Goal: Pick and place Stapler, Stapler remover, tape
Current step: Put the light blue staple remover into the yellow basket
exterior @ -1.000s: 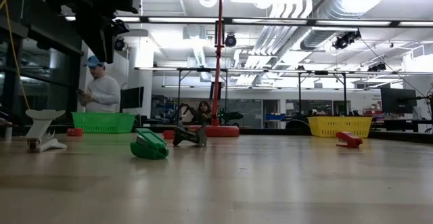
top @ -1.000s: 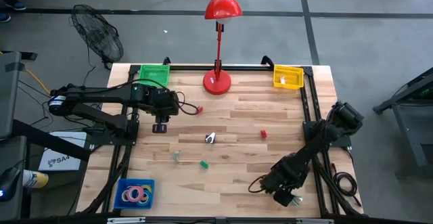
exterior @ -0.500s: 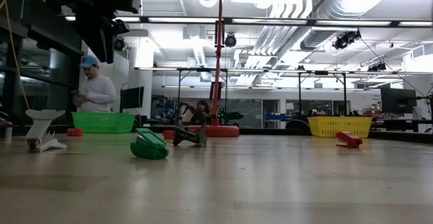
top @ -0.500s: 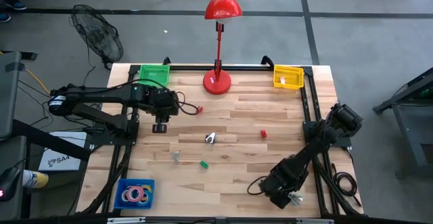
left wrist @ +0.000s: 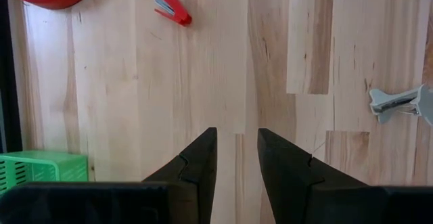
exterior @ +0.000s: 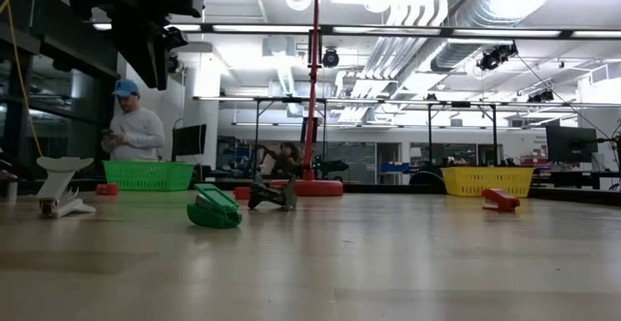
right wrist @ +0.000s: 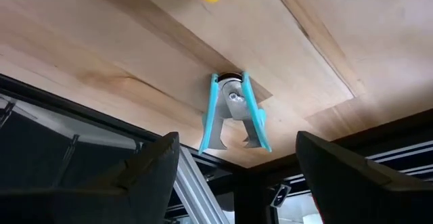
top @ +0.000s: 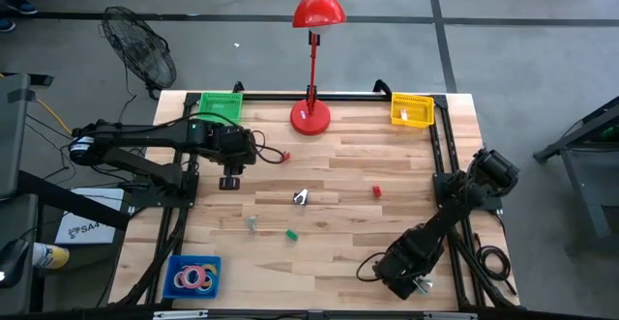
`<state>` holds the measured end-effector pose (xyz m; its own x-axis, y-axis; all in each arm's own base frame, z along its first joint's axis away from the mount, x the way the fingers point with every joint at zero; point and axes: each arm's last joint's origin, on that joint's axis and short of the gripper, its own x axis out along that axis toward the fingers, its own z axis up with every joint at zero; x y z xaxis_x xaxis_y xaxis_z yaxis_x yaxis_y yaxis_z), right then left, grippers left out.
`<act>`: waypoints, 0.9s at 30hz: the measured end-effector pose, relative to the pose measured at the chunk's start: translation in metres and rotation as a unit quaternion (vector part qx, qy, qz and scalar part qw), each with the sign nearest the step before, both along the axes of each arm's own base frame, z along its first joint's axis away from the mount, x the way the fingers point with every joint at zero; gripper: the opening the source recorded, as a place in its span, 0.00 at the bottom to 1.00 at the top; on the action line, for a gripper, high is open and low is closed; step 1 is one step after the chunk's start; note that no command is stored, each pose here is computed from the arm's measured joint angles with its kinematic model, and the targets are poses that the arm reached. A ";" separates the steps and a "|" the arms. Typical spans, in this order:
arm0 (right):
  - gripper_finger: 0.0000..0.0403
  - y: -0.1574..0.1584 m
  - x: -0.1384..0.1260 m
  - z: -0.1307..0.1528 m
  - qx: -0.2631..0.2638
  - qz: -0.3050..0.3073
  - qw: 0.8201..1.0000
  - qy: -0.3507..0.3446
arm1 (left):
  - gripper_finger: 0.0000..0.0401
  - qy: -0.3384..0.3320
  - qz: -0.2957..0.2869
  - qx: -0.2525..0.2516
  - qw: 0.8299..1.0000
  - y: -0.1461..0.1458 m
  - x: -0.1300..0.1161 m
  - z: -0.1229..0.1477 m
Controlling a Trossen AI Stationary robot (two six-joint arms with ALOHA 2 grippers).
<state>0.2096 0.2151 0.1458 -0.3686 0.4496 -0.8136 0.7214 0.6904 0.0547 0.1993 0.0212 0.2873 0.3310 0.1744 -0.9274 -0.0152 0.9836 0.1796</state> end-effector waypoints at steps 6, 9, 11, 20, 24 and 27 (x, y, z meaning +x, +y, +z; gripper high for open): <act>0.72 0.000 0.000 0.000 -0.008 -0.011 1.000 0.000 | 0.26 0.000 0.000 0.000 1.000 0.000 0.000 0.000; 0.72 0.000 0.001 0.000 -0.008 -0.011 1.000 0.000 | 0.26 0.000 0.000 0.000 1.000 0.000 0.000 0.000; 0.72 0.000 0.001 0.000 -0.009 -0.013 1.000 0.001 | 0.26 0.000 0.000 0.000 1.000 0.000 0.000 0.000; 0.71 0.005 0.003 -0.021 0.007 -0.009 0.999 0.046 | 0.26 0.001 0.000 0.000 1.000 0.000 0.000 0.000; 0.71 0.006 0.004 -0.024 0.008 -0.009 0.999 0.051 | 0.26 0.001 -0.001 -0.001 1.000 0.000 0.000 0.000; 0.71 0.006 0.004 -0.024 0.011 -0.009 0.999 0.048 | 0.26 0.001 -0.003 -0.002 1.000 0.000 0.000 0.000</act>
